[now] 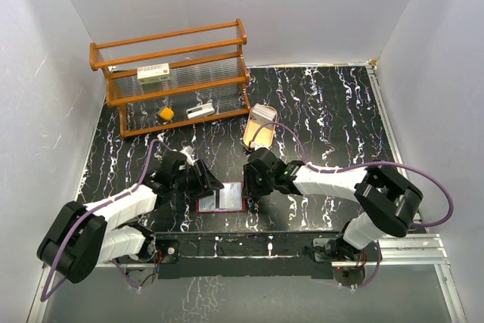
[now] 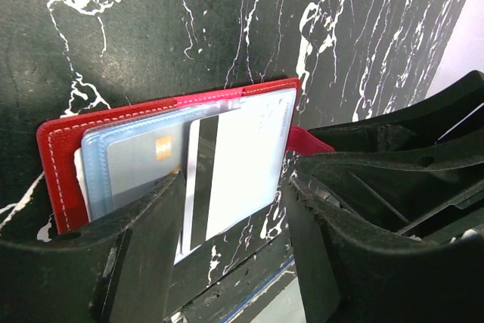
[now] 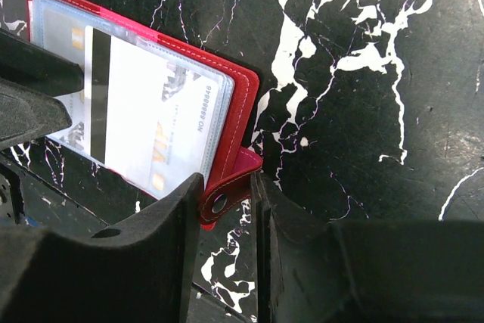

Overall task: Put the credit cards into the card holder
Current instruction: Insert the credit card into the card holder.

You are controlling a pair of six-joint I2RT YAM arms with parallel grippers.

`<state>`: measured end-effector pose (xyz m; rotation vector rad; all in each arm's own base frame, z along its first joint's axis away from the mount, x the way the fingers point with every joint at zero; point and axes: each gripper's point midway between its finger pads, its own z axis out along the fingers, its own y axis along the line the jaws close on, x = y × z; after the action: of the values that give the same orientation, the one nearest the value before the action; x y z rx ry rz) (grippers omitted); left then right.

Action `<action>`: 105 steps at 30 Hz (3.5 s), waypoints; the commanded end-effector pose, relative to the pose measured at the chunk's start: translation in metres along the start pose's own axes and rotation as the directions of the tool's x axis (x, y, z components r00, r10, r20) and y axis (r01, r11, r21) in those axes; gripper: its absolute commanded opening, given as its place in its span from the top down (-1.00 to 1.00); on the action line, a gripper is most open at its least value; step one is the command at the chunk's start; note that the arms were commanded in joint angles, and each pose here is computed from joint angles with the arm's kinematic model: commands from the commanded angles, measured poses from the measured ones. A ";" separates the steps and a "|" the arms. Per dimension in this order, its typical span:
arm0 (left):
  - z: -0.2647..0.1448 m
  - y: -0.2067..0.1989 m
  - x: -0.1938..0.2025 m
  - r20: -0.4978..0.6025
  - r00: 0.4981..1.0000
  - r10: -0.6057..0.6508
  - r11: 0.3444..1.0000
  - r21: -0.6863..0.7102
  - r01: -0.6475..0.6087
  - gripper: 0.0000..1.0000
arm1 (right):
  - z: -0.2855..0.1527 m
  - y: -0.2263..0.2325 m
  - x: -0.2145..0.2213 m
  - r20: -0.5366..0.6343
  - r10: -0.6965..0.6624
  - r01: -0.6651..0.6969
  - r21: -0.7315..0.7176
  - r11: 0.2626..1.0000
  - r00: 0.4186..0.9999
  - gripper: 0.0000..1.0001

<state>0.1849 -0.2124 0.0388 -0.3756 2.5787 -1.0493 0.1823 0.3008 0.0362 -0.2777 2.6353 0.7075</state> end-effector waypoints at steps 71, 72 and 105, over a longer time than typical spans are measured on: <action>-0.036 0.036 -0.009 0.024 1.000 0.006 0.977 -0.212 -0.001 1.00 | -0.022 0.088 -0.056 0.158 -0.024 0.045 -0.135 0.990 0.987 0.46; -0.036 0.038 -0.009 0.026 1.000 0.006 0.976 -0.218 0.000 1.00 | -0.019 0.092 -0.055 0.152 -0.030 0.051 -0.140 0.989 0.988 0.47; -0.031 0.021 -0.010 0.042 0.998 -0.049 0.993 -0.105 0.053 0.05 | 0.046 0.061 -0.032 0.039 -0.105 0.103 0.043 0.994 0.994 0.70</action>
<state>0.1736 -0.1696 0.0292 -0.5014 2.6474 -0.8616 0.1972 0.3799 0.0301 -0.3873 2.6208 0.6685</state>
